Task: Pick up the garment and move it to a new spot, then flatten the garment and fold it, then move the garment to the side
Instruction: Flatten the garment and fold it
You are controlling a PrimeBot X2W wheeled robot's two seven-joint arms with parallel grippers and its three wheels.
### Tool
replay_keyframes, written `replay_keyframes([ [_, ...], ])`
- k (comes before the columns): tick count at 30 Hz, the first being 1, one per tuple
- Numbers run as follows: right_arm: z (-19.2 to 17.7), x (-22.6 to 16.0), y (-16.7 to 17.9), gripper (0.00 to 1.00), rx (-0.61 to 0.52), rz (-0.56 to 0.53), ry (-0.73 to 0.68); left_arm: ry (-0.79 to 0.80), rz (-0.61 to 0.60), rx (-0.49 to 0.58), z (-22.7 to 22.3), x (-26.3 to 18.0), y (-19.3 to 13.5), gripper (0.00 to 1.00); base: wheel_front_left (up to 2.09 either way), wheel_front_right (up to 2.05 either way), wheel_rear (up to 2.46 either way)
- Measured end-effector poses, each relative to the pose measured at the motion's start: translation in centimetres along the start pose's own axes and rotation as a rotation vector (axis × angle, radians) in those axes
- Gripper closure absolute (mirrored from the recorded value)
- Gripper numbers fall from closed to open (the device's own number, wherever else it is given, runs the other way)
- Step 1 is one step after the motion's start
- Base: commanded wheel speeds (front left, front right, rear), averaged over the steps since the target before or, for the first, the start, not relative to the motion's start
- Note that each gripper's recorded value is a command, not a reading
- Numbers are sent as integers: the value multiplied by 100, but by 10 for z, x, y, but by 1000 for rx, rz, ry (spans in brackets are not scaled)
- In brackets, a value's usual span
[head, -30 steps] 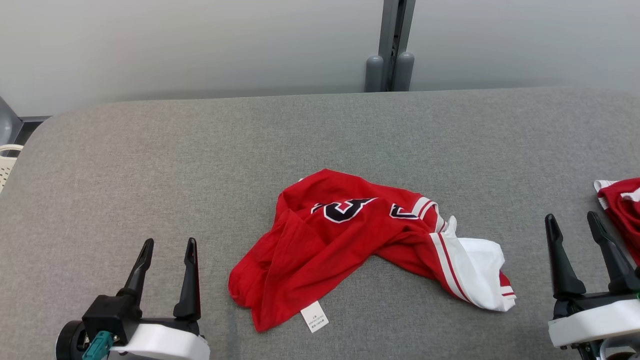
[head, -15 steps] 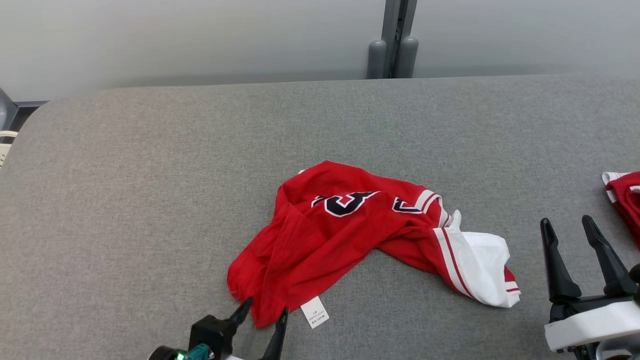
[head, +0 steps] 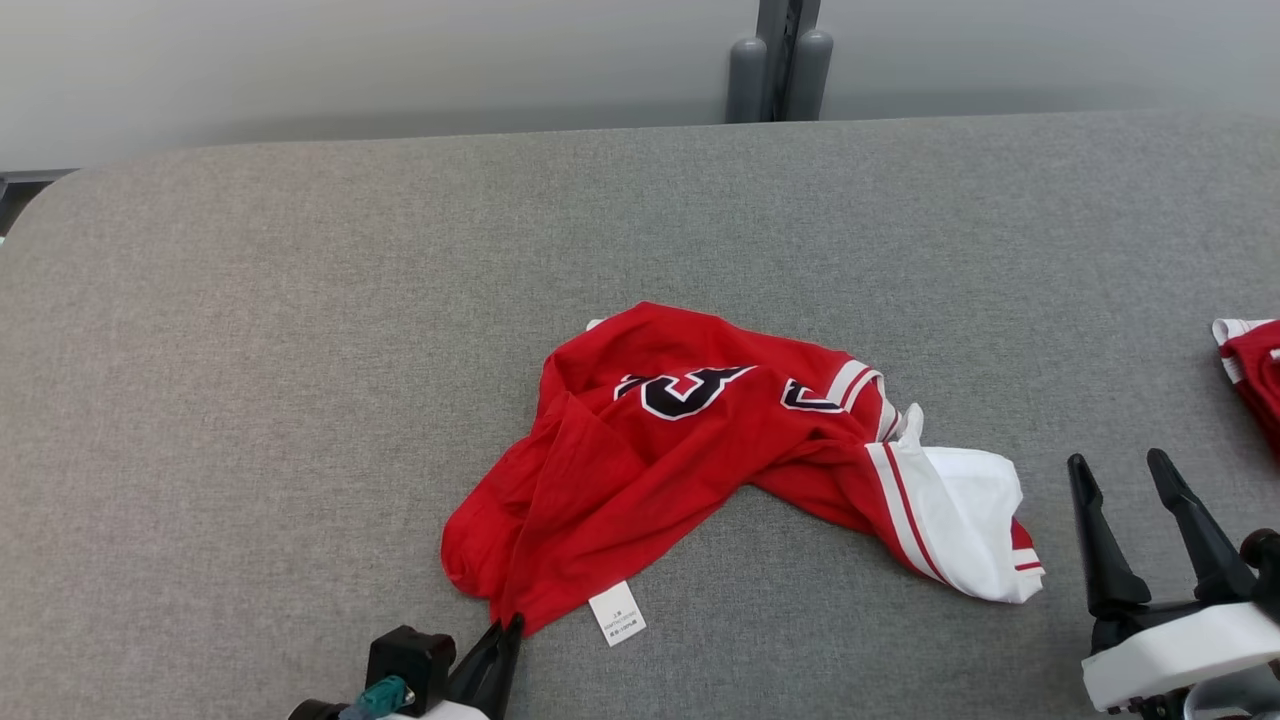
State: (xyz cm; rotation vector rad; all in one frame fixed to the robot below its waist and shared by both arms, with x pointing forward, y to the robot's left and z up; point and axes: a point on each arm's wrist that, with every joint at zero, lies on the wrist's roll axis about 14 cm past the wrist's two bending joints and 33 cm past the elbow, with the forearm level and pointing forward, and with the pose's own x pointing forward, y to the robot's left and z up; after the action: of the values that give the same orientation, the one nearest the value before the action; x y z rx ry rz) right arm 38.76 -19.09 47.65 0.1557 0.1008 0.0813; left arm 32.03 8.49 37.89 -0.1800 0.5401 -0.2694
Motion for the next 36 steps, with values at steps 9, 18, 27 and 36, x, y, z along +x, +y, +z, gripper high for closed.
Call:
replay_keyframes([
  [9, -49, 13, -3, 0, 35, 23, 186, -5, 8, 7, 4, 12, 8, 100, 0, 0, 0],
  [18, -91, 35, 9, 0, 42, 99, 361, -10, 15, -10, 2, 19, 11, 100, 0, 0, 0],
  [27, -91, 42, 11, 100, 66, 131, 375, -59, 31, -11, 12, 22, 16, 100, 0, 0, 0],
  [36, -2, 71, -3, 100, 4, 118, 23, -323, 17, 77, 99, 30, 23, 100, 0, 0, 0],
])
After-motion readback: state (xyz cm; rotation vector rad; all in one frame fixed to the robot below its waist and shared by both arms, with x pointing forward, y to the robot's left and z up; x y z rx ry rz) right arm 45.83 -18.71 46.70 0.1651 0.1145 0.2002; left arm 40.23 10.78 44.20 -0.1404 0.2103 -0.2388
